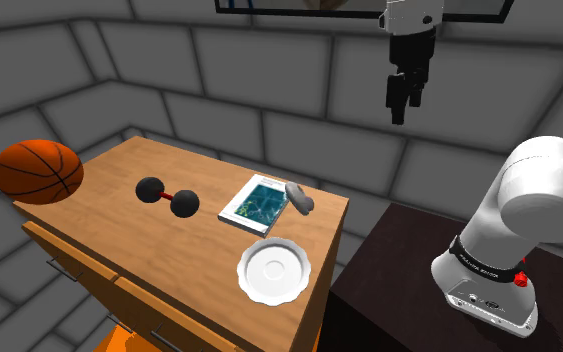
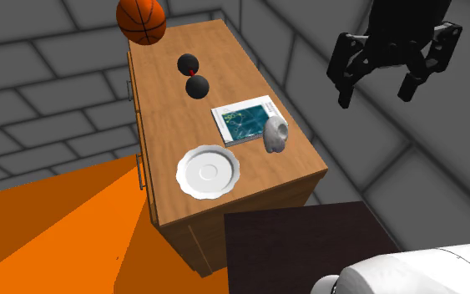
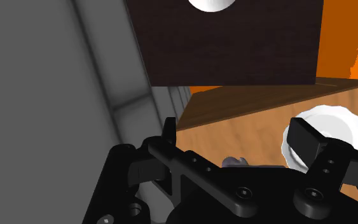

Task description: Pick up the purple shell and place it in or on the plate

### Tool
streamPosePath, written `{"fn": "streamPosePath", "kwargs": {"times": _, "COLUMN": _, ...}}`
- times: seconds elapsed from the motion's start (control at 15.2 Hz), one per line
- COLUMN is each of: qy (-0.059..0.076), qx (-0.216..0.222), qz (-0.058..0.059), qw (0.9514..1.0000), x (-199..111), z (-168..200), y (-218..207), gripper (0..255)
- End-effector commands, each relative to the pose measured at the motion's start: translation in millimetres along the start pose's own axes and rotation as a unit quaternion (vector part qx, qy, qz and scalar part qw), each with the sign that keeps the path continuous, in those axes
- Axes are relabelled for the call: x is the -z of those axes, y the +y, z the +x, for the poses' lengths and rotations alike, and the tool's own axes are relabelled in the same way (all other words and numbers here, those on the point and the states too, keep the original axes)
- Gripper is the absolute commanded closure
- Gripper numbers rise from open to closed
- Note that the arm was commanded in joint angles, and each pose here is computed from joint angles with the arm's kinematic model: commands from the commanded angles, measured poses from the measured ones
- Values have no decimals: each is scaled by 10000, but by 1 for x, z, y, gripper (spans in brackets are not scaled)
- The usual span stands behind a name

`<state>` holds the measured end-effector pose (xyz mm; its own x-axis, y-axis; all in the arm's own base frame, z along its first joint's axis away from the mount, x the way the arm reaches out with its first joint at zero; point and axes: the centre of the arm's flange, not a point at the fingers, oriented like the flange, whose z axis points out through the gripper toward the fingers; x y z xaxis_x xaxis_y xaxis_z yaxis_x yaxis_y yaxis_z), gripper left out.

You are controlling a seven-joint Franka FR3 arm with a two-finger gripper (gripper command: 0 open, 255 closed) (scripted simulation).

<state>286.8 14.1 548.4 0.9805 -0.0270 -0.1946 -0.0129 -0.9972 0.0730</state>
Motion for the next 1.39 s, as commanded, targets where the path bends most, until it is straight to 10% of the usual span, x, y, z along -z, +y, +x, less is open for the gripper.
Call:
{"fn": "streamPosePath", "kwargs": {"times": 0.0, "qy": 0, "qx": 0, "qz": 0, "qw": 10000, "x": 0, "z": 0, "y": 0, "gripper": 0}}
{"fn": "streamPosePath", "kwargs": {"times": 1.32, "qy": 1272, "qx": 380, "qz": -479, "qw": 9900, "x": -190, "z": 136, "y": -82, "gripper": 0}}
